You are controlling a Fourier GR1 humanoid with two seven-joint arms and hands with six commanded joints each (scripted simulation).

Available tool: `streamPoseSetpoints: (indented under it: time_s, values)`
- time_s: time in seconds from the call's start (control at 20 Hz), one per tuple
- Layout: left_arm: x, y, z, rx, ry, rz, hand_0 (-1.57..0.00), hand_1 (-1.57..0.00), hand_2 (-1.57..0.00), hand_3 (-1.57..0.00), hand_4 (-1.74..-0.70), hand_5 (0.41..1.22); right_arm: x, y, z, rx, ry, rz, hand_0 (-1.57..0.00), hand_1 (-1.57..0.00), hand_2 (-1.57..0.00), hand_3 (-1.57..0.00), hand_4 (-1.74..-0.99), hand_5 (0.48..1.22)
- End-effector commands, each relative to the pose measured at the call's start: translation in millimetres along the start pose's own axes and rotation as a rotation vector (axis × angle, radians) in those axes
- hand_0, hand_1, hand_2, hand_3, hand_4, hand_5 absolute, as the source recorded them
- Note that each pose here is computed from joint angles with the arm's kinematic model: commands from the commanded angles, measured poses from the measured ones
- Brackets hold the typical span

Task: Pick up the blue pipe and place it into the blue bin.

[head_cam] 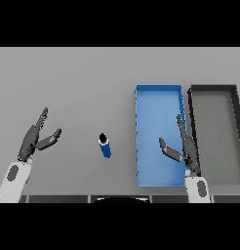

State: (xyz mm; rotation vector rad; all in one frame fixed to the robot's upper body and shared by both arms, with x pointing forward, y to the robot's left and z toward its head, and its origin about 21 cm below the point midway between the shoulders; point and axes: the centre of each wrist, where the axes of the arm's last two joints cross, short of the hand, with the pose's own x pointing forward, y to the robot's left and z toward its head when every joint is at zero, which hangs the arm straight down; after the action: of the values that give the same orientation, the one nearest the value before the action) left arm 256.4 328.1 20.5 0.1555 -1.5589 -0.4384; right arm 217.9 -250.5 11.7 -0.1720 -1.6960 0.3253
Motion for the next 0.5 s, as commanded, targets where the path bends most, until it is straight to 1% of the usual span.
streamPoseSetpoints:
  time_s: [0.0,0.05,0.1,0.15,0.2,0.3,0.4,0.45]
  values:
    - [1,0,2,-0.018,-0.016,0.004,0.0,0.0,0.0,0.0,-0.96,0.594,0,-1.0,1,0.0,0.0,0.0,0.0,0.0,0.0,0.0,-1.206,0.625]
    - [2,0,4,-0.041,-0.028,0.015,0.0,0.0,0.0,0.0,-0.96,0.593,-2,2.5,3,0.008,0.009,0.0,0.0,0.0,0.0,0.0,-1.203,0.625]
    - [4,-1,5,-0.077,-0.04,0.021,0.0,0.0,0.0,0.0,-0.97,0.594,-2,-1.8,3,0.006,0.018,0.002,0.0,0.0,0.0,0.0,-1.197,0.621]
    - [7,1,9,-0.115,-0.049,0.014,0.0,0.0,0.0,0.0,-0.98,0.584,-2,-0.4,1,0.01,0.025,0.0,0.0,0.0,0.0,0.0,-1.192,0.621]
    - [9,-2,16,-0.163,-0.055,0.013,0.0,0.0,0.0,0.0,-0.99,0.573,0,3.5,0,0.009,0.01,0.012,0.0,0.0,0.0,0.0,-1.181,0.619]
    - [15,-3,23,-0.248,-0.041,-0.006,0.0,0.0,0.0,0.0,-1.03,0.549,2,-2.9,-1,0.016,-0.002,0.008,0.0,0.0,0.0,0.0,-1.179,0.616]
    - [18,-24,27,-0.335,-0.037,0.008,0.0,0.0,0.0,0.0,-1.07,0.522,0,0.4,-2,0.014,0.012,0.011,0.0,0.0,0.0,0.0,-1.174,0.616]
    - [18,-35,27,-0.382,-0.011,0.021,0.0,0.0,0.0,0.0,-1.1,0.51,1,-1.0,-3,0.016,0.015,0.01,0.0,0.0,0.0,0.0,-1.173,0.616]
